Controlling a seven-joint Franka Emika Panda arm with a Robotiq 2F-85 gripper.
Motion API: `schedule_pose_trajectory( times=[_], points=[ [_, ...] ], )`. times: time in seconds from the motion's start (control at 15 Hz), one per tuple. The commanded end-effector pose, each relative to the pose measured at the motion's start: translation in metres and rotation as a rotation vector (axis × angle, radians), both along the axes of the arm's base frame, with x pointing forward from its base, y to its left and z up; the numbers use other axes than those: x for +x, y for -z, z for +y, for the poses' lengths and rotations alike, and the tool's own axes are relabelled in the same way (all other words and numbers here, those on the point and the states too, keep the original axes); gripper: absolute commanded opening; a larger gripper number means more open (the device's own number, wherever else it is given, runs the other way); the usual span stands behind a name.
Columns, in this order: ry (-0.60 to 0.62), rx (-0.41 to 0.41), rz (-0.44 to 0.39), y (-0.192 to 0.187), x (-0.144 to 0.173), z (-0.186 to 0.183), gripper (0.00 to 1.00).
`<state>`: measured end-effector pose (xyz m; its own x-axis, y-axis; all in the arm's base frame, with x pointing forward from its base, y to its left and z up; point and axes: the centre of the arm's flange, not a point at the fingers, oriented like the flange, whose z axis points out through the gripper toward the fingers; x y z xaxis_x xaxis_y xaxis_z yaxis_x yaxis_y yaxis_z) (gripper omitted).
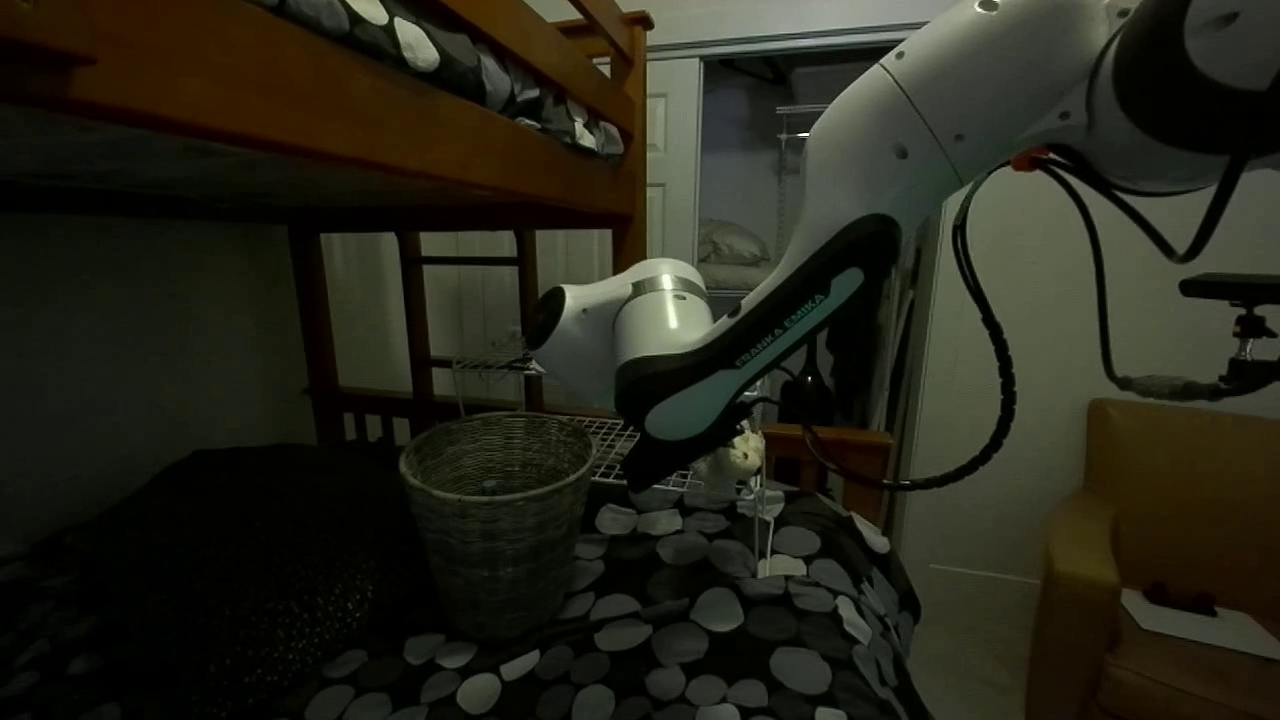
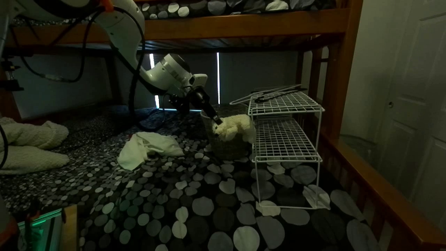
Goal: Shift the stuffed animal to the rack below it
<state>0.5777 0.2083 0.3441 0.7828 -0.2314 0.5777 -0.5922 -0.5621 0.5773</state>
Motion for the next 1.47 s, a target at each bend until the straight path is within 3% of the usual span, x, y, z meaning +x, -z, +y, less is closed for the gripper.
schedule_pose_trajectory(
  times=[0.0,0.07,0.2,0.47,0.73,1.07,1.4],
  points=[
    [0.0,0.0,0.0,0.0,0.0,0.0,0.11],
    [0.0,0.0,-0.001,-0.001,0.0,-0.001,0.03],
    [0.016,0.083,-0.132,0.005,0.001,0.002,0.03],
    [0.1,0.187,-0.27,0.032,0.007,0.002,0.03],
    [0.157,0.297,-0.423,0.048,0.011,-0.027,0.03],
    [0.095,0.464,-0.635,0.052,0.025,-0.064,0.03],
    [-0.053,0.531,-0.763,0.036,0.045,-0.085,0.03]
  ],
)
